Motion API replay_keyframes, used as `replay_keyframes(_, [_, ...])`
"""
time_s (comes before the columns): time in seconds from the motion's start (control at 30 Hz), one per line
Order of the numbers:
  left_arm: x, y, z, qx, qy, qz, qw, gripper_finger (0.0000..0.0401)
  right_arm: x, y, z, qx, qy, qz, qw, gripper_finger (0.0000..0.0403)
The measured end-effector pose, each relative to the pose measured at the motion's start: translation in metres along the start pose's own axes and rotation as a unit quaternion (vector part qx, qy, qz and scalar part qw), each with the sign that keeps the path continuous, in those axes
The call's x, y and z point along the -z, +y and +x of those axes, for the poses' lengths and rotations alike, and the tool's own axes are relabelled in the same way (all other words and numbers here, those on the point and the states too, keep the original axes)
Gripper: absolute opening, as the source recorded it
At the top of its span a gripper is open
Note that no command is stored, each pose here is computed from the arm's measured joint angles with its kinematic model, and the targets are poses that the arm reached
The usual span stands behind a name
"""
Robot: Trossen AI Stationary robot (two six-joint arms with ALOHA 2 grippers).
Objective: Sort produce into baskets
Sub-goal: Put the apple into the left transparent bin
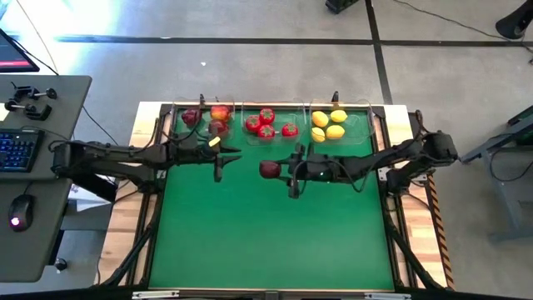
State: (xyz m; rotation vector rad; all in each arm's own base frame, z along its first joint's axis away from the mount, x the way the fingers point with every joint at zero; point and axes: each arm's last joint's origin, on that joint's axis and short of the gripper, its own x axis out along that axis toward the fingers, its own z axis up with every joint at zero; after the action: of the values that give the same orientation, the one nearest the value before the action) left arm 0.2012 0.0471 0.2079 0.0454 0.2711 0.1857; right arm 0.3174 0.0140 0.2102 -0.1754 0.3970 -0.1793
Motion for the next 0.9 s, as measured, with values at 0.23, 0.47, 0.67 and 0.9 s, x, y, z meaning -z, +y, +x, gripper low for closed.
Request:
replay_keyframes(0.23, [-0.008,-0.016,0.018,0.035,-0.043,-0.006,0.998,0.018,0.008,-0.004,-0.002,-0.007,-0.062,-0.007,0.998,0.0185])
replay_keyframes(0.47, [-0.013,-0.033,0.039,0.024,-0.022,0.006,0.999,0.0271,-0.003,-0.004,-0.009,-0.007,-0.106,-0.017,0.994,0.0185])
replay_keyframes(0.67, [-0.025,-0.054,0.042,0.027,-0.058,0.075,0.995,0.0287,-0.017,-0.003,-0.022,-0.014,-0.144,-0.02,0.989,0.0185])
replay_keyframes(0.9, [-0.035,-0.068,0.037,0.029,-0.112,0.084,0.99,0.0287,-0.022,0.0,-0.027,-0.033,-0.161,-0.024,0.986,0.0185])
